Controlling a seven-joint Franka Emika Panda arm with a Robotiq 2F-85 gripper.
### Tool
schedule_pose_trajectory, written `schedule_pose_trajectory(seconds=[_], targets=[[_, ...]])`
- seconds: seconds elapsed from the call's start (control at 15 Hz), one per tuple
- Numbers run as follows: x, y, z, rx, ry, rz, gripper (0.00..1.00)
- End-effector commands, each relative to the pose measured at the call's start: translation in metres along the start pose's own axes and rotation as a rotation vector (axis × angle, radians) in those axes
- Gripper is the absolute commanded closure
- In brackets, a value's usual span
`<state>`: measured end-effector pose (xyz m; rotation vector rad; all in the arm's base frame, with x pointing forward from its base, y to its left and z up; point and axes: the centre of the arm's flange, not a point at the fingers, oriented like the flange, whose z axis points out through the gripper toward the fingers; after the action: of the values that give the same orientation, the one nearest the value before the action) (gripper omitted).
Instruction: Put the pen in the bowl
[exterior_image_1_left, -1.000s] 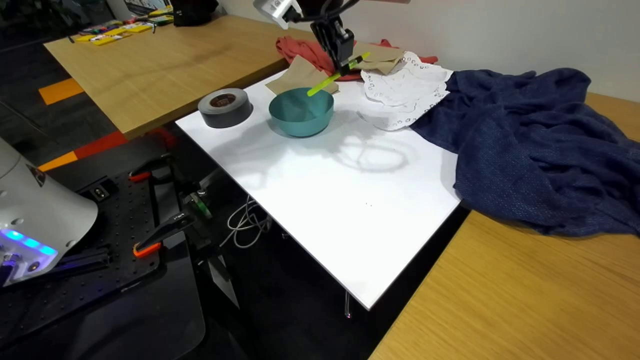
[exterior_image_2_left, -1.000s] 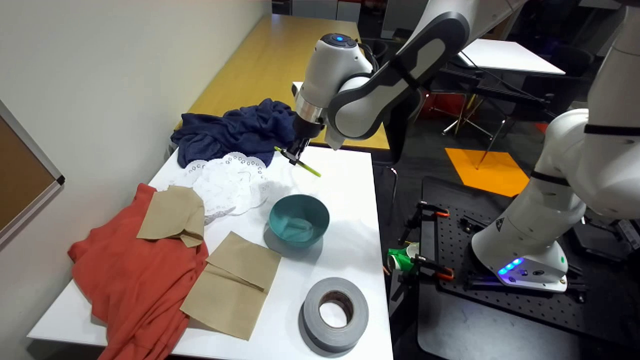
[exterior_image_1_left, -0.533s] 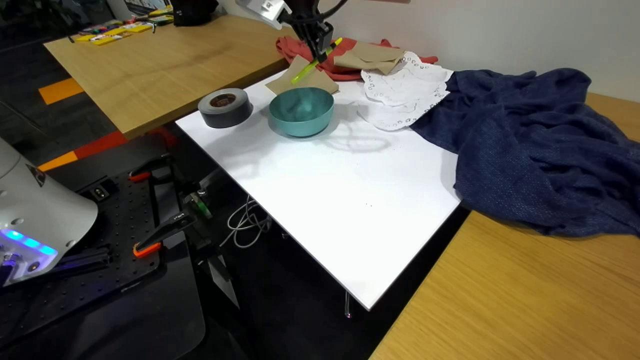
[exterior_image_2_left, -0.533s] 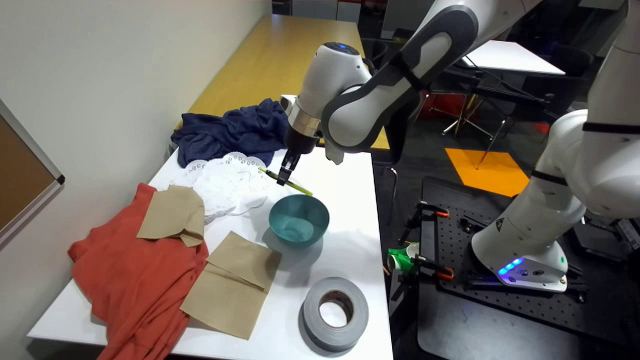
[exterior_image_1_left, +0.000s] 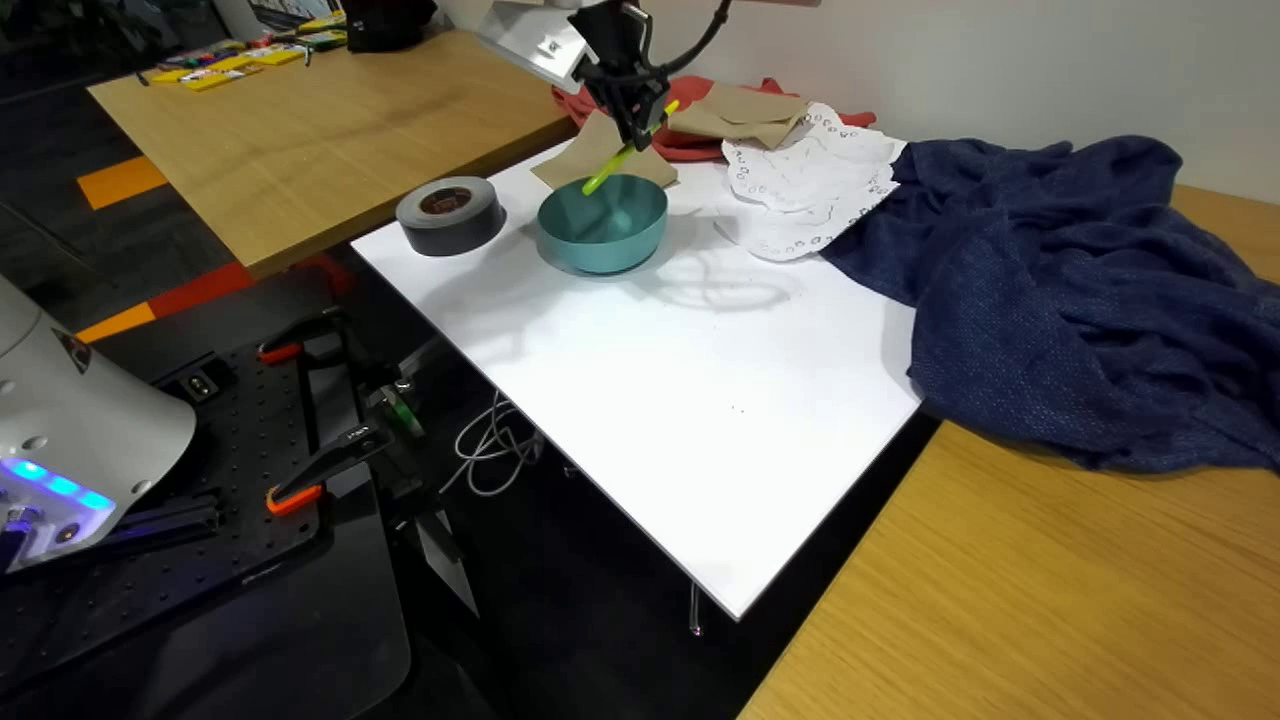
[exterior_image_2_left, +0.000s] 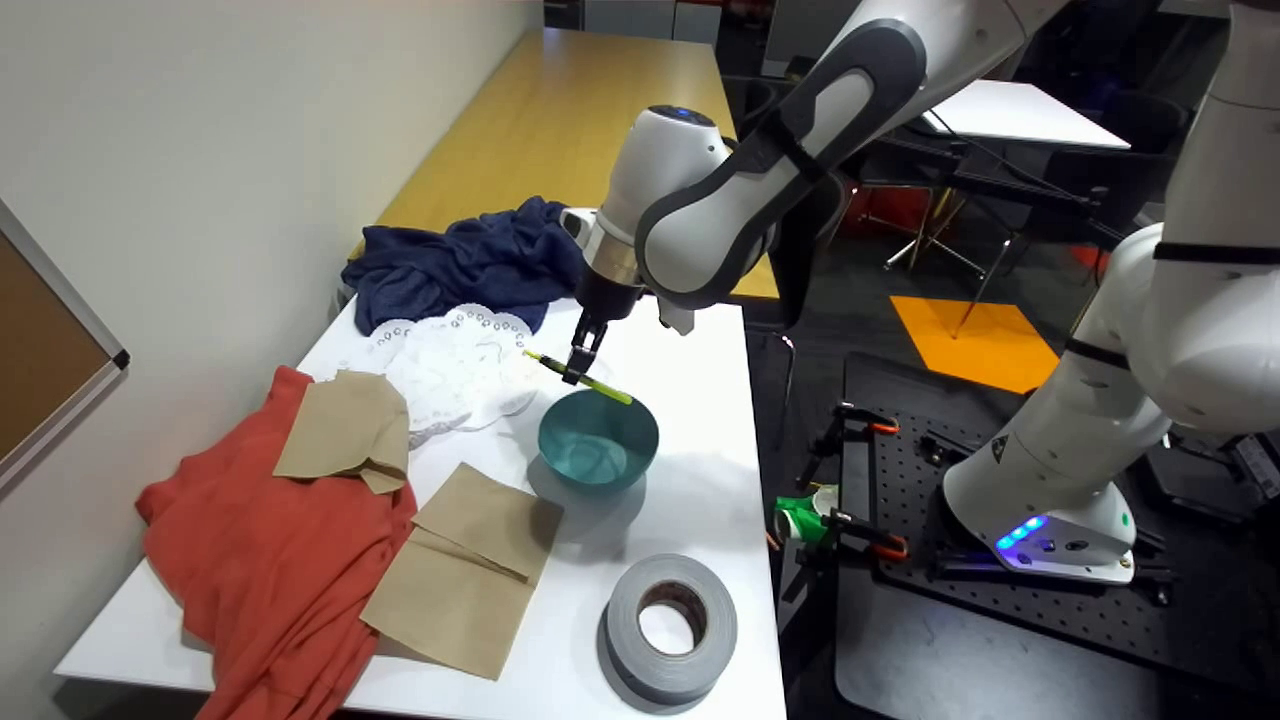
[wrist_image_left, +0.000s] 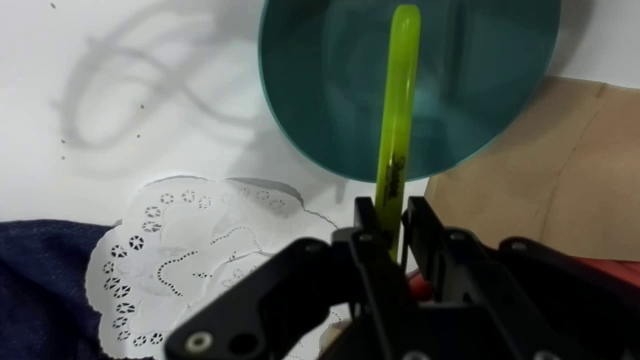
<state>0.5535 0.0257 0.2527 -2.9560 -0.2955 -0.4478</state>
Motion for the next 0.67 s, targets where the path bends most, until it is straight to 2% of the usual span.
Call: schedule_pose_trajectory(seconds=[0.0, 0.4, 0.6], targets=[[-0.0051, 0.0067, 0.0006, 0.024, -0.009, -0.009, 0.45], [-0.0058, 0.0076, 0.0025, 0.027, -0.014, -0.003, 0.02], [-0.0053, 0.0065, 0.0017, 0.029, -0.012, -0.003, 0.0]])
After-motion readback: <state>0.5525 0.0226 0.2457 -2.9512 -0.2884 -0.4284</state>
